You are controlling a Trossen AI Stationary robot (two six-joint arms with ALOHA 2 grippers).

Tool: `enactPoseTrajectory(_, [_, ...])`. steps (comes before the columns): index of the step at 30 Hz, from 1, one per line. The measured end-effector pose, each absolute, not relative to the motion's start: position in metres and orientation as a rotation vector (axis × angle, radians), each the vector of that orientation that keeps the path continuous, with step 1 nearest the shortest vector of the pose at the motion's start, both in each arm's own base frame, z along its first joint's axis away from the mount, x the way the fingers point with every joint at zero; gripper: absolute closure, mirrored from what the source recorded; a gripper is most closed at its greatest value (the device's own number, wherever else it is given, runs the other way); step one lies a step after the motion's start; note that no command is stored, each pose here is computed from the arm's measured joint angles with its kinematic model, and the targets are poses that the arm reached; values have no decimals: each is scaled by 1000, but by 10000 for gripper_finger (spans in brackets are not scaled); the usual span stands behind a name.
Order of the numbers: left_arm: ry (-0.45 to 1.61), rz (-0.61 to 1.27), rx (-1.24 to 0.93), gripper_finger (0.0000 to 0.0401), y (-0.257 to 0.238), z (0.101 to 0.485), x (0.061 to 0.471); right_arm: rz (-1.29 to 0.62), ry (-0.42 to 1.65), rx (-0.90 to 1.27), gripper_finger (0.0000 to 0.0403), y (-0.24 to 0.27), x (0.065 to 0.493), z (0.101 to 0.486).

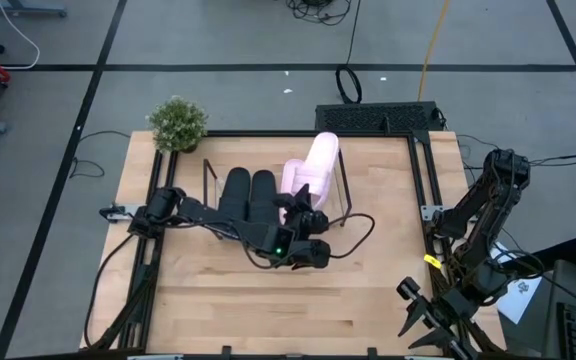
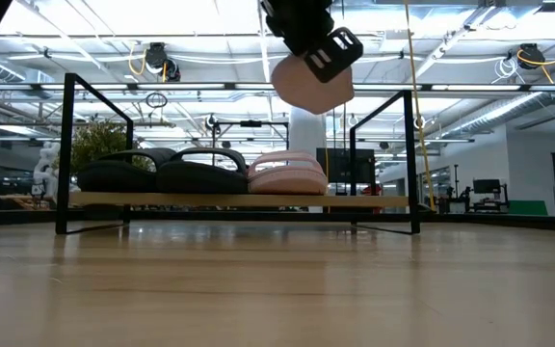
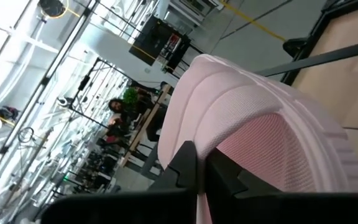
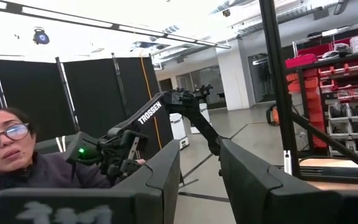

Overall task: Pick and place slides into the shelf
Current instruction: Put the pink pair of slide on the shelf

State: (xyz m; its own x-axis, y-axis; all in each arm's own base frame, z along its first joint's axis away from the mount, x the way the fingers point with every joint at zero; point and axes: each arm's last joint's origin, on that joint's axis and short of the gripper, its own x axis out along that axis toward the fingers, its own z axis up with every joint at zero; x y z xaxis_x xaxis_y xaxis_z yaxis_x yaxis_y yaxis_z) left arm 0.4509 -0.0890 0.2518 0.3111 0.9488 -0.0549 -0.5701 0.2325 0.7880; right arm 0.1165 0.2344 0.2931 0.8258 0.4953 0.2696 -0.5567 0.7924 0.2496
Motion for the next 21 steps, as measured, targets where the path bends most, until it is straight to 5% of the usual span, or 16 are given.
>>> enactPoseTrajectory(21, [639, 1213, 821, 399, -88, 281, 464, 570, -194, 326, 296, 235, 116, 293])
